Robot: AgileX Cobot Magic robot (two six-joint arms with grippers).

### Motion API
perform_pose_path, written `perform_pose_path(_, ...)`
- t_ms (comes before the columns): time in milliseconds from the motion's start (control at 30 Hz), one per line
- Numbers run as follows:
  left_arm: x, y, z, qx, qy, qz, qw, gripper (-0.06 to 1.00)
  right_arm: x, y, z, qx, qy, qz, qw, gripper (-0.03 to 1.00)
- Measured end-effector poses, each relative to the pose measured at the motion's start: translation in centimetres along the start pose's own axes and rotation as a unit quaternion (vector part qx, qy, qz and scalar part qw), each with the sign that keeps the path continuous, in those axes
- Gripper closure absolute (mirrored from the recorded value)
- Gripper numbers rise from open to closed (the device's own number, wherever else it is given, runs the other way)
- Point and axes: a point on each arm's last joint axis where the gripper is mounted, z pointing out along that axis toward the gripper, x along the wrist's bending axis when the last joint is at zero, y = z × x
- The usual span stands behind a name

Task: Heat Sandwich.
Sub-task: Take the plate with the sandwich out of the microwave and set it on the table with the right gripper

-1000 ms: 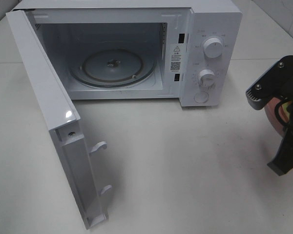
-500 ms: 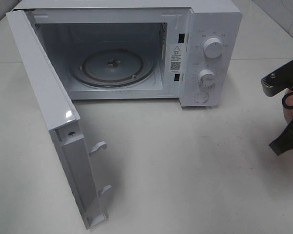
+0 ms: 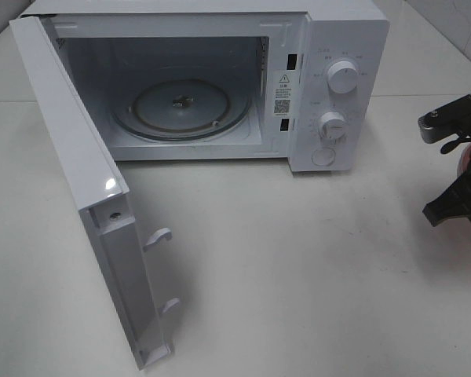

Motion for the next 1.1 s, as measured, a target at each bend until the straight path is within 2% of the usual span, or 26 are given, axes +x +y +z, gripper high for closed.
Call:
perform_pose_path(400,0.0,0.0,0.0,0.0,0.0,0.0,1.0,-0.05,-1.4,0.1,3.5,0.016,0.003,0.047,0.999,0.93)
perform_pose_path(767,0.0,0.0,0.0,0.0,0.0,0.0,1.0,-0.05,-0.6,0.0,6.7,0.037,0.007,0.034,0.999,0.93)
perform_pose_path(1100,0.0,0.0,0.0,0.0,0.0,0.0,1.0,-0.05,-0.6,0.1,6.9,0.038,0.005,0.032,0.999,0.93)
